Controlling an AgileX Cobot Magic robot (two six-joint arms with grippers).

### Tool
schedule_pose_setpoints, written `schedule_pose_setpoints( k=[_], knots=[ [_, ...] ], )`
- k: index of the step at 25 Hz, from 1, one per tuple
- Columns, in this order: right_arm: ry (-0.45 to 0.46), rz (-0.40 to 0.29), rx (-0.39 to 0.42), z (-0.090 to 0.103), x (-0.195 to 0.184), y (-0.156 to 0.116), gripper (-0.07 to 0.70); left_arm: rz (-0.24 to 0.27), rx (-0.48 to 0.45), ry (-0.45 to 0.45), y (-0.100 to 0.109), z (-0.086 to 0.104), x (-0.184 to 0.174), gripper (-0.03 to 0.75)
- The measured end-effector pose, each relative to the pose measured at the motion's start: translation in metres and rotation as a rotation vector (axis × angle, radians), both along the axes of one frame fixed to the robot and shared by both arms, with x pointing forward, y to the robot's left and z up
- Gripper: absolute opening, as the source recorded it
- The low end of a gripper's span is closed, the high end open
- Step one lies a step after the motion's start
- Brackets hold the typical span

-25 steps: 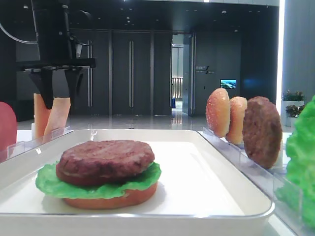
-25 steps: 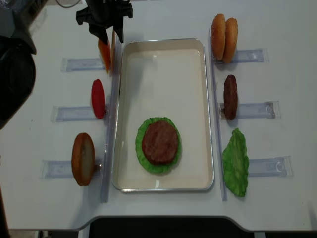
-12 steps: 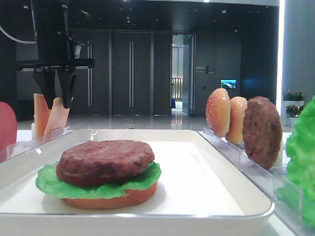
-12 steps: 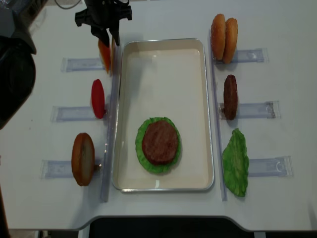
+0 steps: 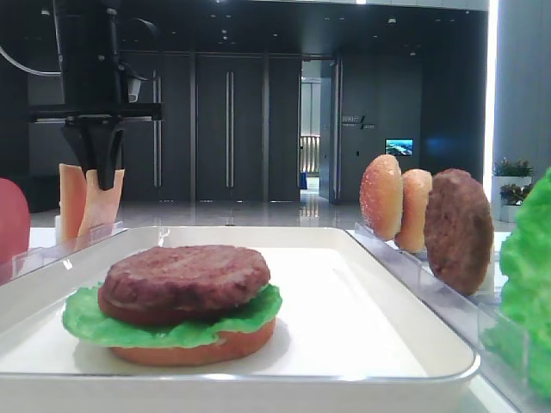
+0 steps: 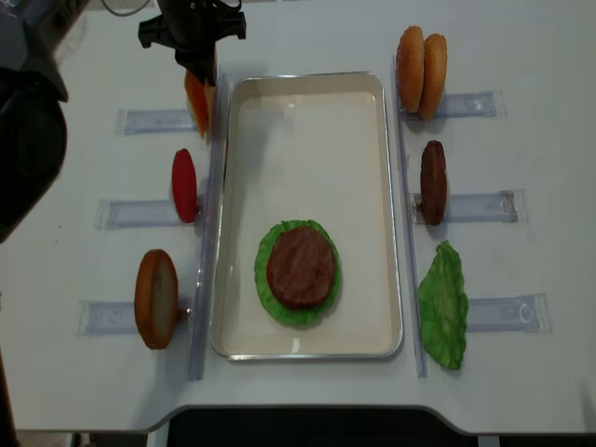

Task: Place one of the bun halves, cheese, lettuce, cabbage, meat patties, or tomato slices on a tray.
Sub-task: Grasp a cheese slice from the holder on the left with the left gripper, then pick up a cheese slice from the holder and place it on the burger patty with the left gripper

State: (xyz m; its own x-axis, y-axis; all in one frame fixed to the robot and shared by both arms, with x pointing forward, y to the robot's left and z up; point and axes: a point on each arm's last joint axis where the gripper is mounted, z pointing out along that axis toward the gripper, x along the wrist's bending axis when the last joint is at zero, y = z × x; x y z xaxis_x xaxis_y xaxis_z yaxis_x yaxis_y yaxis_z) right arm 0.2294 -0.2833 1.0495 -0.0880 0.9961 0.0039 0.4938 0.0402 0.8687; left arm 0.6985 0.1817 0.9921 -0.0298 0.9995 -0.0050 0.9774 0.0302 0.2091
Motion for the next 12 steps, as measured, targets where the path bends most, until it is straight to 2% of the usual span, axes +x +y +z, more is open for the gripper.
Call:
schedule_pose_setpoints(
  k=[12],
  knots=[
    [0.0,0.0,0.0,0.0,0.0,0.0,0.486,0.007,-0.005,-0.007,0.0035,0.0044,-0.0001,0.033]
  ],
)
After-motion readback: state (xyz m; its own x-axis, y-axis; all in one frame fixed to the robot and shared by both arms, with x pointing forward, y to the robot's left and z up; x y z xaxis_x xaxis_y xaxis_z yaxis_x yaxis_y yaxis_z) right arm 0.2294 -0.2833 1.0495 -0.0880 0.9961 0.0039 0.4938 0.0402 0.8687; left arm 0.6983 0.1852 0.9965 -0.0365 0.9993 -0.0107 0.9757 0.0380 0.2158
